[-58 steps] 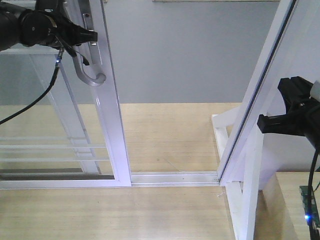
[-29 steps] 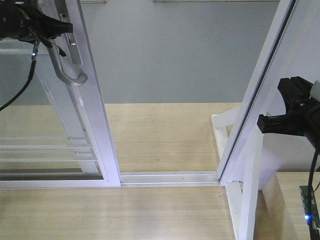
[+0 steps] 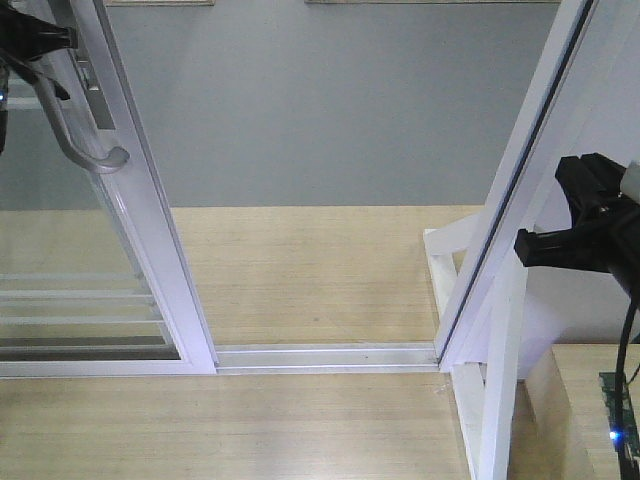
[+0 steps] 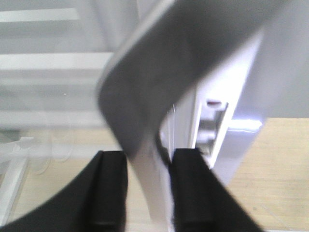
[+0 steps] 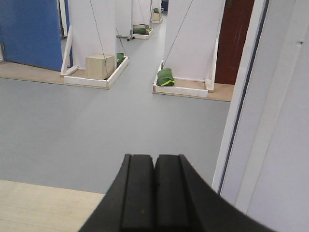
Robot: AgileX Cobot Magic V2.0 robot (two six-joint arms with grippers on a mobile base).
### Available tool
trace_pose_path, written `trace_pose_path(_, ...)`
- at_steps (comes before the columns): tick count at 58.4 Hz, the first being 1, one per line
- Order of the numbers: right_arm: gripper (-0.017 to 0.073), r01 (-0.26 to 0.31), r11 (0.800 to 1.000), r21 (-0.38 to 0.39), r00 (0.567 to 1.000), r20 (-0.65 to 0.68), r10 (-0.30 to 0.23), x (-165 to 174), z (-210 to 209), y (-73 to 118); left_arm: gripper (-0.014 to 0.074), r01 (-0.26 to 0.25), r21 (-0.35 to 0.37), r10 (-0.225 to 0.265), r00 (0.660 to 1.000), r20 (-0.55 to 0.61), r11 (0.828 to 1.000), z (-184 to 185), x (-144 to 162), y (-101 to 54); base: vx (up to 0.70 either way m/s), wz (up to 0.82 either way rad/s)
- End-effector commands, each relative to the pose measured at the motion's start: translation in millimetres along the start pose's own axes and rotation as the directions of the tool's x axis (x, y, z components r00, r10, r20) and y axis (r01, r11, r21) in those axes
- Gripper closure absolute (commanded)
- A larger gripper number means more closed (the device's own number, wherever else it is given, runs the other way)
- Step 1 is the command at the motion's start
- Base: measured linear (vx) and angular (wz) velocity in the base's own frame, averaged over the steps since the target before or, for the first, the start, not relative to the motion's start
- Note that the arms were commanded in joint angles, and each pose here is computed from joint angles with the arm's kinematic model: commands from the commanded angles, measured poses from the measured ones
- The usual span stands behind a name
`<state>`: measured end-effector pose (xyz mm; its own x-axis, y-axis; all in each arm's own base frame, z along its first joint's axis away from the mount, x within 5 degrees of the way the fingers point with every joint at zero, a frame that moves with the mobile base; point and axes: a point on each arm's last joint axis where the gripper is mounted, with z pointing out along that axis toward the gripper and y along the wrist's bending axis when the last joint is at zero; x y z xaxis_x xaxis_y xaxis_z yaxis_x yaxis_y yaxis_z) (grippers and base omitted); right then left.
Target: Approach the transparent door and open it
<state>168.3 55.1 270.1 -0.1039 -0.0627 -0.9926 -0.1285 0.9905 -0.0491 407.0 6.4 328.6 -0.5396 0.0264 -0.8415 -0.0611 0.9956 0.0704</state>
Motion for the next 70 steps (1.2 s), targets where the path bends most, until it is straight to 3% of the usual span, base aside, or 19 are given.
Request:
trace_pose_path(1,0.0564,0.015,0.999,0.035,0.996,0.085,-0.018,-16,-1,-3.7,0.0594,0.008,0.056,-0.023,0.966,0.259,0.998,-70,-31,-5.6,0.00,0.00)
trace_pose_path(14,0.0564,0.019,1.000,0.025,0.997,0.079,-0.021,-15,-1,-2.9,0.0594,-0.003,0.085,-0.026,0.942,0.335,0.996,-126,20,-3.0,0.00,0.00)
trace_pose_path(28,0.0564,0.045,0.998,-0.037,0.997,0.065,-0.042,-17,-10,-0.6,0.0594,-0.006,0.091,-0.027,0.936,0.351,0.996,-179,92,2.0,0.00,0.00)
trace_pose_path(36,0.0564,0.001,1.000,-0.027,0.997,0.077,0.001,-22,-20,-5.7,0.0594,-0.013,0.086,-0.019,0.932,0.361,0.996,-203,134,4.7,0.00,0.00)
trace_pose_path(46,0.0564,-0.010,1.000,-0.019,0.998,0.066,0.011,-24,-34,-12.5,0.0594,-0.011,0.074,-0.018,0.927,0.374,0.997,-227,179,8.3,0.00,0.00)
trace_pose_path(55,0.0564,0.000,0.998,-0.061,0.999,0.051,0.003,-25,-49,-14.2,0.0594,0.034,0.078,-0.059,0.933,0.355,0.996,-243,207,11.1,0.00,0.00)
trace_pose_path(65,0.0564,0.018,1.000,-0.015,0.999,0.036,-0.018,-21,-58,-22.2,0.0594,0.065,0.103,-0.102,0.905,0.413,0.993,-257,216,11.8,0.00,0.00)
trace_pose_path(70,0.0564,0.016,1.000,-0.003,1.000,0.010,-0.016,-10,-61,-24.6,0.0594,0.097,0.125,-0.139,0.912,0.387,0.987,-256,220,10.8,0.00,0.00)
